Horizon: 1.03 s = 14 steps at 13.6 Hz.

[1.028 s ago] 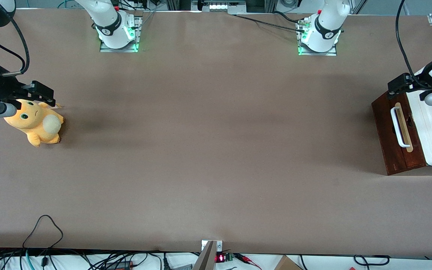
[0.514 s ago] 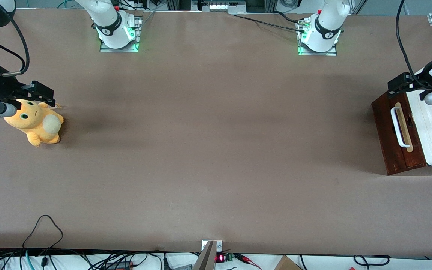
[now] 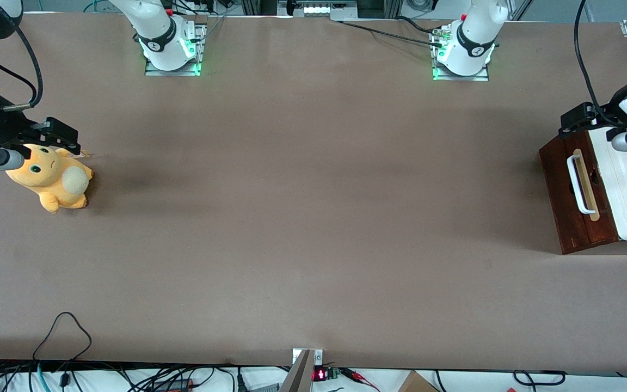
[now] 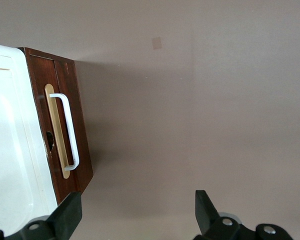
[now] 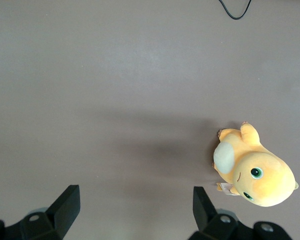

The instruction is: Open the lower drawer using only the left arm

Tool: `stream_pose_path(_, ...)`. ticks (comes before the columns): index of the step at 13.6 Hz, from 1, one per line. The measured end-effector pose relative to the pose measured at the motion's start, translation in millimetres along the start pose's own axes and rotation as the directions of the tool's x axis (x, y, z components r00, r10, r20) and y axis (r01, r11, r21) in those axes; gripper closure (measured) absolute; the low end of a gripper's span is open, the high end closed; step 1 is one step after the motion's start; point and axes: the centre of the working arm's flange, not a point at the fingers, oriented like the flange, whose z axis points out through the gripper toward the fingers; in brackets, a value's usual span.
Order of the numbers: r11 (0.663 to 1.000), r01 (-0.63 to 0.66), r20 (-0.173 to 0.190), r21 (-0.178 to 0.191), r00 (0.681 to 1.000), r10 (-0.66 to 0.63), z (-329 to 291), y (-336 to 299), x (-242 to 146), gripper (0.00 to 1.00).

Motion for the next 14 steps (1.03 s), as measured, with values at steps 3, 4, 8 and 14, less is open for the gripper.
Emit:
stream_pose_path(3, 1.0, -0.002, 0.008, -0.001, 1.0, 0.002, 4, 0, 2, 0.0)
stream_pose_path(4, 1.0, -0.003, 0.012, 0.003, 1.0, 0.003, 6, 0, 3, 0.0)
stream_pose_path(8, 0.979, -0.073, 0.053, 0.193, 0.997, 0.064, 15, 11, 10, 0.0)
stream_pose_path(14, 0.843, -0.064, 0.126, 0.534, 0.992, -0.005, 80, 45, 37, 0.0)
